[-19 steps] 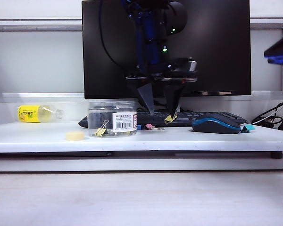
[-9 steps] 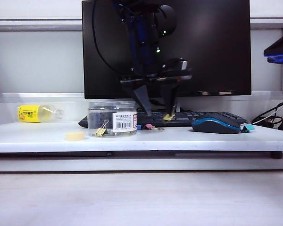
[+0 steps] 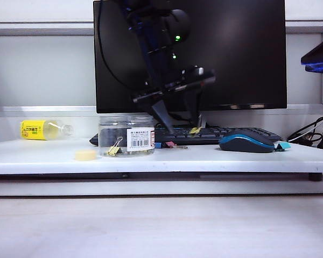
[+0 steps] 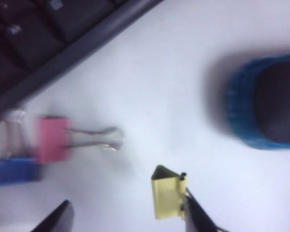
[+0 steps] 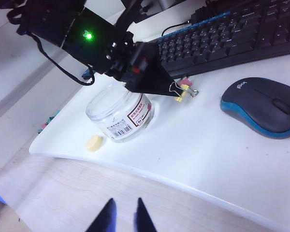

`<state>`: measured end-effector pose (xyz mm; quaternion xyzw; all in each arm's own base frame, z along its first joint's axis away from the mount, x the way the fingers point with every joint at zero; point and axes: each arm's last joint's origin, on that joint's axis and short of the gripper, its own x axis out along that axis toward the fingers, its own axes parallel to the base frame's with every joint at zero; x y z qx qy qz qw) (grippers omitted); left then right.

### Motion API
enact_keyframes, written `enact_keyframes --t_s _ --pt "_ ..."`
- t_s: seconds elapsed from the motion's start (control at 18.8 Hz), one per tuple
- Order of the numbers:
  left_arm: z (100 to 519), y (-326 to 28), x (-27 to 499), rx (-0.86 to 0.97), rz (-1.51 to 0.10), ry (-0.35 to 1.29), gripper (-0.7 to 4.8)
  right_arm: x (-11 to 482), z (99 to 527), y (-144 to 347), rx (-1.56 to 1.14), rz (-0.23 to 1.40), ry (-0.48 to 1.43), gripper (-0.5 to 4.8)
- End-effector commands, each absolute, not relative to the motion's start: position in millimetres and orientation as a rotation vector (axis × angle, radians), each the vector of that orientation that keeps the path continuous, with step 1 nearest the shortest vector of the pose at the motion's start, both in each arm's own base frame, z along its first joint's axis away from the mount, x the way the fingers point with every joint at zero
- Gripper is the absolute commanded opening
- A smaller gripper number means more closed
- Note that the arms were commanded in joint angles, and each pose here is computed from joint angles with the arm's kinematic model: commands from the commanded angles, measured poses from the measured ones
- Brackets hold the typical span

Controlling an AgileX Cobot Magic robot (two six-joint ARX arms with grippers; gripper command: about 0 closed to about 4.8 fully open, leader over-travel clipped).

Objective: Take the clips out of the round transparent plastic box and place them on the table.

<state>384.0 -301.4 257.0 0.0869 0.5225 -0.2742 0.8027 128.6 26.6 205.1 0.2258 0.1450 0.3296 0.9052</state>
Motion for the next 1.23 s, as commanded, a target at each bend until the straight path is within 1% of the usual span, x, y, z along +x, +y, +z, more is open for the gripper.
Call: enact_keyframes --t_s 0.05,0.11,0.16,0.21,0.43,0.53,0.59,0.69,0.8,0.85,0.91,1.01,1.17,1.23 --pt "261 -294 390 0.081 -0.625 1.138 3.13 129 208 27 0.461 0.691 0.282 0.58" --pt "261 -292 391 0.071 -0.634 1.148 3.56 129 208 27 0.462 0.69 0.284 0.58" --pt "261 -290 392 0.063 -0.636 1.152 4.28 129 208 27 0.462 0.69 0.284 0.58" --pt "261 -288 394 0.054 -0.628 1.152 4.38 129 208 27 0.462 0.69 0.284 0.58" --pt "263 -288 397 -0.001 -0.659 1.143 4.31 129 208 27 0.462 0.686 0.285 0.58" --pt "265 -288 398 0.0 -0.657 1.127 3.62 129 208 27 0.462 0.686 0.285 0.58" --pt "266 -289 398 -0.002 -0.659 1.118 3.38 129 208 27 0.462 0.685 0.284 0.58" --pt "270 -290 399 -0.021 -0.669 1.105 3.38 129 208 27 0.462 0.682 0.284 0.58" --pt "276 -291 399 -0.054 -0.721 1.102 3.31 129 208 27 0.462 0.682 0.284 0.58" --pt "279 -291 399 -0.067 -0.738 1.094 3.06 129 208 27 0.462 0.681 0.285 0.58" --pt "285 -291 399 -0.074 -0.748 1.076 2.52 129 208 26 0.462 0.681 0.285 0.58" --pt "294 -290 400 -0.081 -0.753 1.046 1.74 129 208 26 0.462 0.681 0.285 0.58" --pt "303 -290 400 -0.084 -0.759 1.021 1.22 129 208 26 0.458 0.681 0.283 0.58" --pt "303 -290 400 -0.084 -0.759 1.022 0.86 129 208 26 0.457 0.68 0.283 0.58"
